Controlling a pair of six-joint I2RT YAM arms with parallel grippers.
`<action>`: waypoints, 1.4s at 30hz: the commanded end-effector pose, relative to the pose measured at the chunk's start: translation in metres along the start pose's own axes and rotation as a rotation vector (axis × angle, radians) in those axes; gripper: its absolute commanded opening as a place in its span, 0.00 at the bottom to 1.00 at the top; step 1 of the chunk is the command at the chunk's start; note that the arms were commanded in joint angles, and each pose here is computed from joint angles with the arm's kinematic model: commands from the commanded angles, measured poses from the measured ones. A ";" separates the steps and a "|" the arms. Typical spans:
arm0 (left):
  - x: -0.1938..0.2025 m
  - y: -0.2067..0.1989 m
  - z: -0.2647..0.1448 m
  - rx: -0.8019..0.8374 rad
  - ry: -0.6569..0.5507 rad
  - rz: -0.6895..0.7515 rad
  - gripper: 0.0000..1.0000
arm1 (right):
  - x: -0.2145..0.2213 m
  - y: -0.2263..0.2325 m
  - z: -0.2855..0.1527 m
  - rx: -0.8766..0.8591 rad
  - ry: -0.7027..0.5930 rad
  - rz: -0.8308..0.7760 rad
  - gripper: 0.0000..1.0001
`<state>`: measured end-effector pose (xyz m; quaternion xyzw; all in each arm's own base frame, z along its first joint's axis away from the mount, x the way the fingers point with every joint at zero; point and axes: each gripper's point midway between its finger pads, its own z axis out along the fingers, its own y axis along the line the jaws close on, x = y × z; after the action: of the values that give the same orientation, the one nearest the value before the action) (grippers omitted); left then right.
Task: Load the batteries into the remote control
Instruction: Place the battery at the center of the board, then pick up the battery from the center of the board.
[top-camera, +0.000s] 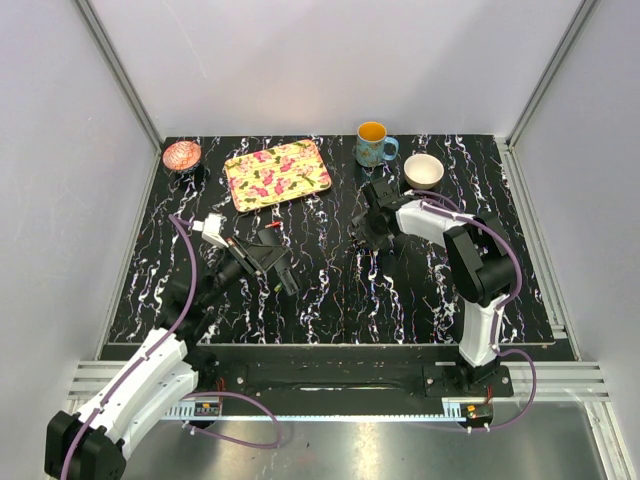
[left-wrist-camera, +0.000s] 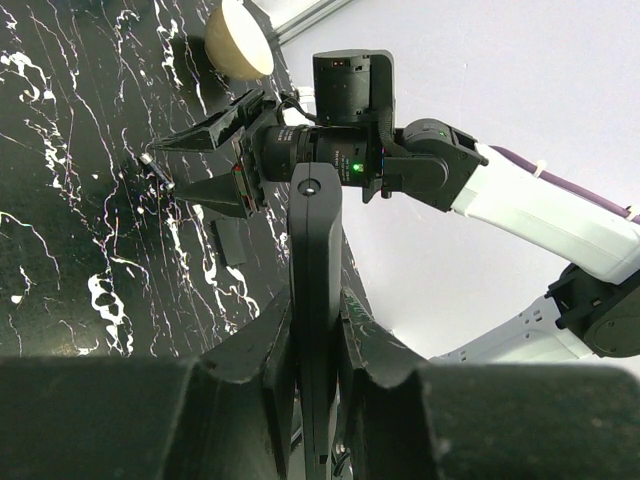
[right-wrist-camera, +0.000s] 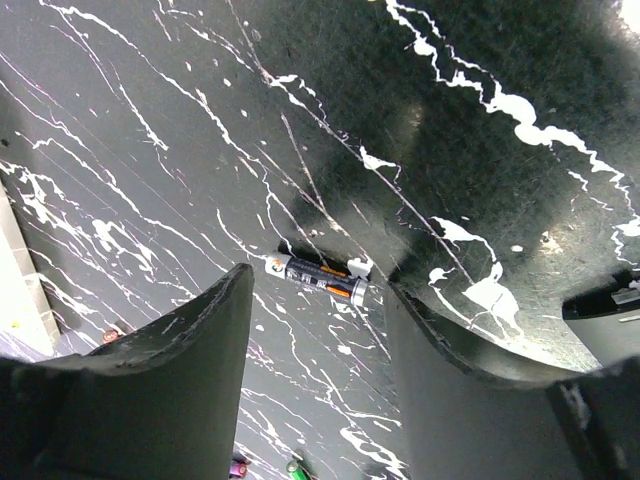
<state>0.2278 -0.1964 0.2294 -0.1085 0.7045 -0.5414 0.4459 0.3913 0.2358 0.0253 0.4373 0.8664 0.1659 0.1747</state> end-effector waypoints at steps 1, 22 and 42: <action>-0.007 -0.010 -0.001 0.035 -0.039 -0.001 0.00 | -0.003 -0.019 -0.011 0.058 -0.010 -0.047 0.62; 0.001 -0.005 -0.009 0.069 -0.038 0.046 0.00 | 0.012 0.012 -0.045 -0.207 -0.058 -1.373 0.49; 0.004 -0.013 -0.008 0.097 -0.005 0.097 0.00 | 0.003 0.033 0.000 -0.103 -0.127 -1.543 0.41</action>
<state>0.2184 -0.1944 0.2200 -0.0840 0.6979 -0.5419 0.4606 0.3951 0.2558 0.0378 -0.2783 0.9150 0.0349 0.2900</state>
